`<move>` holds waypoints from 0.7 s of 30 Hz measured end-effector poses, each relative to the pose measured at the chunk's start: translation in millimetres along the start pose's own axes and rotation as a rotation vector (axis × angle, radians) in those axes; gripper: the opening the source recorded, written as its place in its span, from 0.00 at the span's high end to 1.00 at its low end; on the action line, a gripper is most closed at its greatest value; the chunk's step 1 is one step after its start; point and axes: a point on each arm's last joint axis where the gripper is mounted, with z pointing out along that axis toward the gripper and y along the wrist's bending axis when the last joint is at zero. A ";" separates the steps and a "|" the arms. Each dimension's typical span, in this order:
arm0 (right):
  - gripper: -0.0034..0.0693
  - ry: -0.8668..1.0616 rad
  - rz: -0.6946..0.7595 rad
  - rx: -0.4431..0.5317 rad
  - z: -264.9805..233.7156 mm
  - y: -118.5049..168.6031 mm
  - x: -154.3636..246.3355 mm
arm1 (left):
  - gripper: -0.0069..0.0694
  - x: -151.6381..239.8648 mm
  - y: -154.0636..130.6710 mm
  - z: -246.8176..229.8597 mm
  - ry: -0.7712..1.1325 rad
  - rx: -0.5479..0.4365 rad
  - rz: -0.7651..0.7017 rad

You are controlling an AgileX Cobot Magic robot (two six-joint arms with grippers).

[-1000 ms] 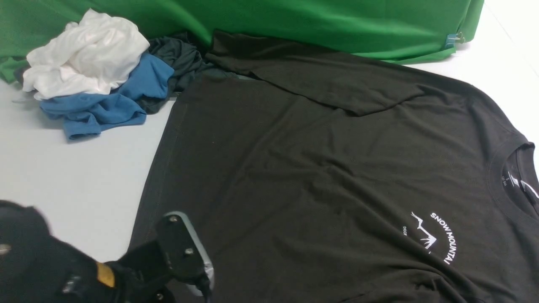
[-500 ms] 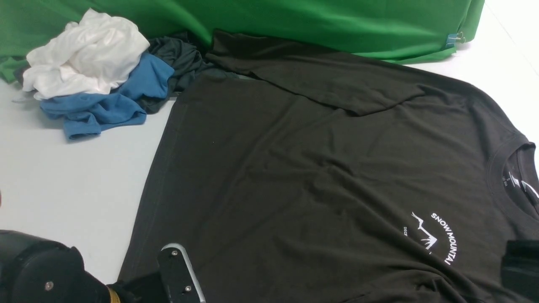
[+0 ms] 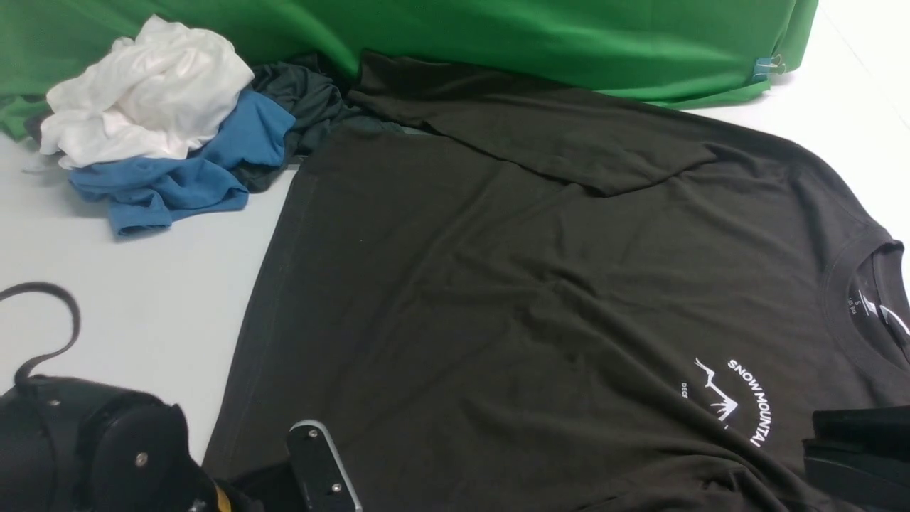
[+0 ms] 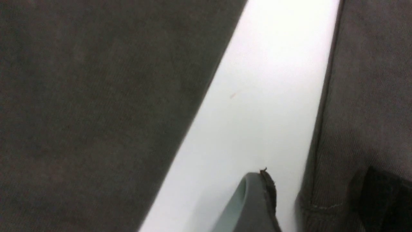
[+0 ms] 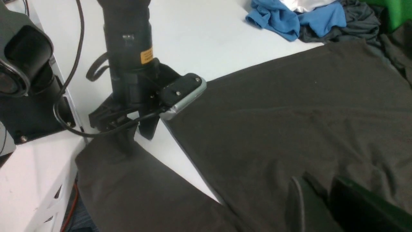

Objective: Fold a long-sleeved shirt on a white desktop.
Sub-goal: 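Grasp the left edge of the dark T-shirt lying flat on the table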

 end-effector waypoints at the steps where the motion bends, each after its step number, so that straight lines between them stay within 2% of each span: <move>1: 0.76 0.002 -0.001 0.002 0.0 -0.1 0.2 | 0.36 -1.3 0.9 0.5 0.008 0.004 0.001; 4: 0.75 0.002 -0.003 0.003 0.0 -0.3 0.1 | 0.44 -3.8 0.4 1.8 0.023 0.005 0.022; 10: 0.74 0.001 -0.004 0.004 0.0 -0.4 0.1 | 0.81 -12.7 -21.8 9.5 0.065 0.002 0.194; 11: 0.74 0.001 -0.004 0.004 0.0 -0.4 0.1 | 0.83 -13.4 -25.6 10.5 0.077 -0.007 0.232; 16: 0.73 0.001 -0.004 0.004 0.0 -0.4 0.1 | 0.85 -16.8 -32.5 11.2 0.105 -0.050 0.280; 21: 0.73 0.014 0.044 0.006 0.6 -0.4 0.5 | 0.86 -23.5 -30.5 -0.1 0.144 -0.092 0.210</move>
